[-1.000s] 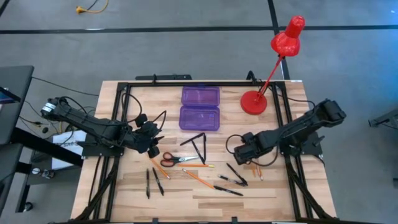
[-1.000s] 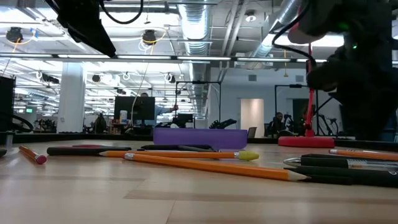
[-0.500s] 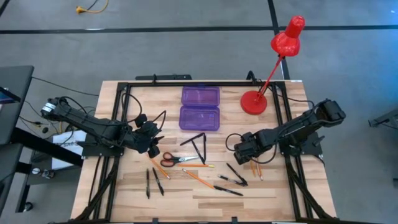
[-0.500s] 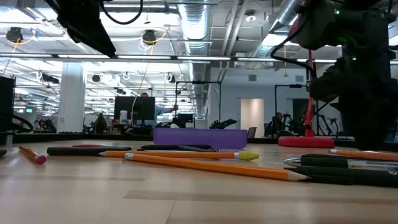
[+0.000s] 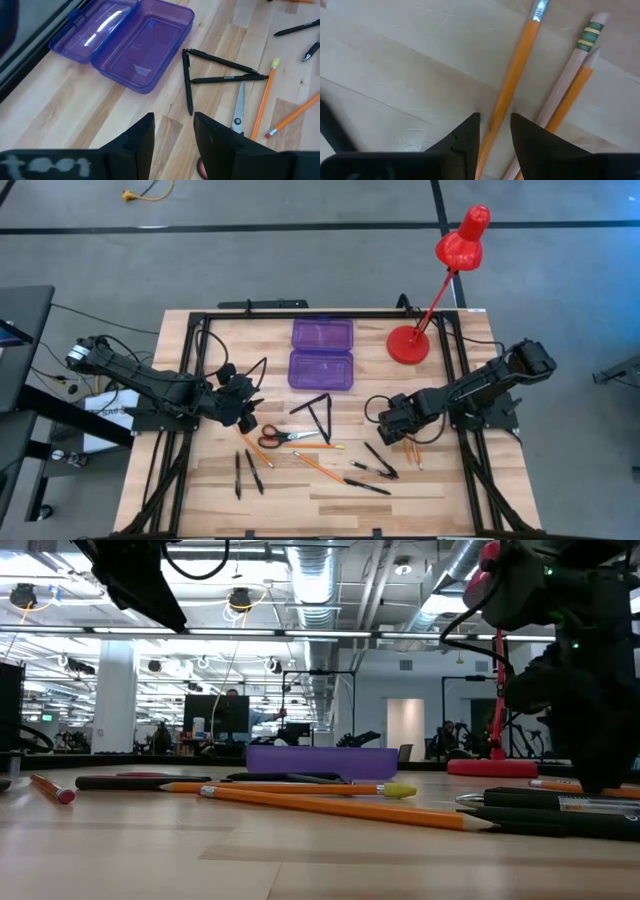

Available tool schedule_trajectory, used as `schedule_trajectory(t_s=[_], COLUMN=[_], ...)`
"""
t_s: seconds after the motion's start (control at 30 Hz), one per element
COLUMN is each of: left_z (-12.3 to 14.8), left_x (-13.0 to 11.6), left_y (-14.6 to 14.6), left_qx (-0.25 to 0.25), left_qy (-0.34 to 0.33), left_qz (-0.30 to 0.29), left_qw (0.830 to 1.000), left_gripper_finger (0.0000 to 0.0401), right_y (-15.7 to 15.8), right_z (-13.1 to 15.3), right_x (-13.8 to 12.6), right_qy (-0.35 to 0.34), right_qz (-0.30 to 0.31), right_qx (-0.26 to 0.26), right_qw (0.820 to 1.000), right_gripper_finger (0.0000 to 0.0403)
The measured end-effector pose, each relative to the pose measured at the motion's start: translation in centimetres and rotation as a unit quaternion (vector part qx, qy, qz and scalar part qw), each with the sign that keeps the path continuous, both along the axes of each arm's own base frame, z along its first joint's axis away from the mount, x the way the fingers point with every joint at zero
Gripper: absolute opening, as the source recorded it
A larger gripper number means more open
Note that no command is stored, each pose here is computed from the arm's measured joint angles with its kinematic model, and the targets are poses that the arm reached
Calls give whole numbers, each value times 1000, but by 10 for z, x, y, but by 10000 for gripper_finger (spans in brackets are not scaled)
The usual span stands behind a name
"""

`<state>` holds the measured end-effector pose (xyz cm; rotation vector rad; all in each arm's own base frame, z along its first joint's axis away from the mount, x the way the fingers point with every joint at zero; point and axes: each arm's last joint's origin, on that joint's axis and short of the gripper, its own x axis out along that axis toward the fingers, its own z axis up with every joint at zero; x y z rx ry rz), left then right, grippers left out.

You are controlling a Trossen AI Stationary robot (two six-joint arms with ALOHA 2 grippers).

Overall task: Pick & place school supplies into a supply box
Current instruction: Put the yellow pencil into the purple supply box

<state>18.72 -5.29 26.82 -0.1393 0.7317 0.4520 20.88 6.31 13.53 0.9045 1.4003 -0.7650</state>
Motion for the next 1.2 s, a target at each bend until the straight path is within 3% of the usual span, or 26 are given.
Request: schedule_trajectory(t_s=[0.3,0.57,0.9,1.2], left_z=[0,0,1,1], left_x=[0,0,0,0], left_y=[0,1,1,2], left_qx=[1,9,13,20], left_qy=[-2,-5,-7,-12], left_qz=[4,10,15,23], left_qw=[1000,1000,1000,999], left_gripper_finger=[128,128,128,128], right_y=[0,0,3,-5], right_z=[0,0,3,31], right_x=[0,0,10,40], right_qy=[1,-1,-42,-124], right_qz=[0,9,26,71], right_qx=[1,-1,7,-18], right_qw=[1000,1000,999,990], right_gripper_finger=[69,8,4,1])
